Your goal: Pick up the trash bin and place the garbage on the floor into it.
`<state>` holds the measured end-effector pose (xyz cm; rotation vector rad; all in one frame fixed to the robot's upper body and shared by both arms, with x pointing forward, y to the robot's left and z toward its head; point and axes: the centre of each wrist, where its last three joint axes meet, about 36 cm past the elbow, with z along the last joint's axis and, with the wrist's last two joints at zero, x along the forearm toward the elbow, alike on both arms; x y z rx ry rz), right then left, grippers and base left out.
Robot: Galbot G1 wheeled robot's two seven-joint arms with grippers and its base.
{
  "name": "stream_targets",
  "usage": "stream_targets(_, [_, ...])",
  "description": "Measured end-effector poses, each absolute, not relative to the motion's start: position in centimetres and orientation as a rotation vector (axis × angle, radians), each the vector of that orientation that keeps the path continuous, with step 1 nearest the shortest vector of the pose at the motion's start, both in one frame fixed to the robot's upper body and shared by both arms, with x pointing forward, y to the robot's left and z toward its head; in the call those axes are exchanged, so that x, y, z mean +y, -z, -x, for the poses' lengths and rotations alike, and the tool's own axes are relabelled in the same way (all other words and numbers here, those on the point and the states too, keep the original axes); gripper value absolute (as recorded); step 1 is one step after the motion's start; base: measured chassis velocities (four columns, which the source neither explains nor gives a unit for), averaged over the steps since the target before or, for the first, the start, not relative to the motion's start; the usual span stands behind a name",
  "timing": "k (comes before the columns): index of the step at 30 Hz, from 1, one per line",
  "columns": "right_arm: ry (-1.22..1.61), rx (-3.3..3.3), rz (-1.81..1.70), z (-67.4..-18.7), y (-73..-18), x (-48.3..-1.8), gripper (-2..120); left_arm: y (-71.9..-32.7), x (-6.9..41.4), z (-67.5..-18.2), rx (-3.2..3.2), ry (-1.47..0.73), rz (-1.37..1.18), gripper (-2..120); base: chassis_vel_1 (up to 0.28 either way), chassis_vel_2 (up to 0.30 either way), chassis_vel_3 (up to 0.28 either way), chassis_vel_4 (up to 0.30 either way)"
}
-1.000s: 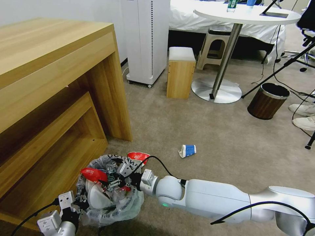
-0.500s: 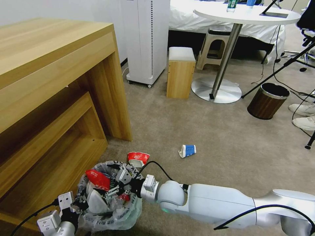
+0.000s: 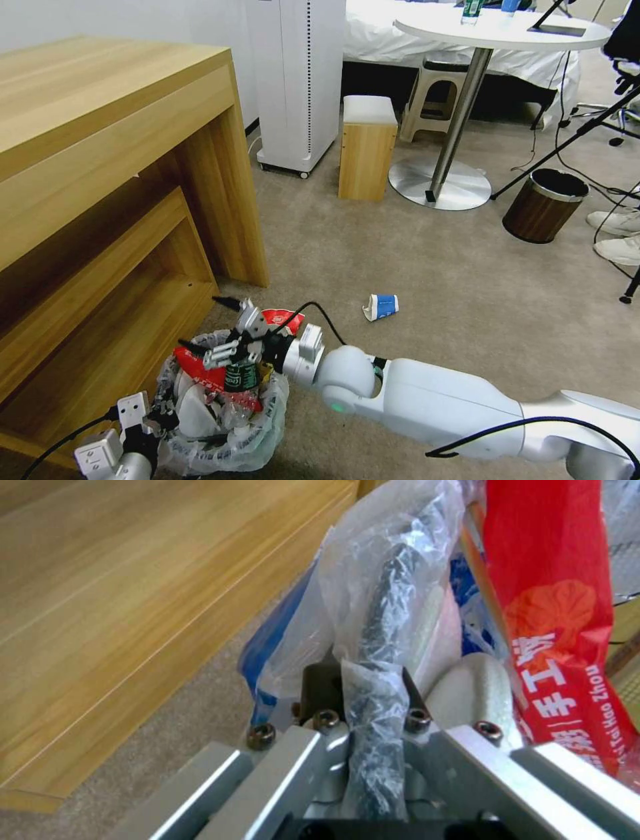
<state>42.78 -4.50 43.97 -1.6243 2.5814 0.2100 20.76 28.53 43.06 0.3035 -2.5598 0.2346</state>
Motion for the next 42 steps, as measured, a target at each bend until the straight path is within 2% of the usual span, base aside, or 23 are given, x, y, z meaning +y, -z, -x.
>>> stream_targets(6, [-0.243,2.655,1.460,-44.7,-46.0,-8.3,100,-44.4,28.7,-20.7,-2.528,-0.274,-0.283,1,0.000,0.000,0.000,0.000])
stream_targets(14, [-0.188,2.754,1.216,-46.0,-47.3,-15.9,100,-46.4,29.4,-20.7,-2.507,-0.285,-0.244,1,0.000,0.000,0.000,0.000])
stream_targets(23, [-0.141,2.852,0.937,-46.7,-48.1,-20.3,100,-46.7,29.8,-20.8,-2.499,-0.263,-0.209,1,0.000,0.000,0.000,0.000])
stream_targets(31, [-0.103,3.007,0.529,-45.5,-46.8,-26.6,100,-46.2,30.2,-21.0,-2.473,-0.242,-0.189,1,0.000,0.000,0.000,0.000])
stream_targets(32, [-0.060,3.074,0.367,-44.7,-46.4,-28.6,100,-46.0,30.3,-21.0,-2.464,-0.239,-0.188,1,0.000,0.000,0.000,0.000])
stream_targets(36, [-0.003,3.174,0.128,-44.1,-45.7,-29.9,100,-45.9,30.5,-20.9,-2.458,-0.230,-0.188,1,0.000,0.000,0.000,0.000])
stream_targets(42, [0.047,3.200,-0.014,-43.8,-44.8,-30.8,100,-46.0,30.5,-20.7,-2.457,-0.231,-0.186,1,0.000,0.000,0.000,0.000])
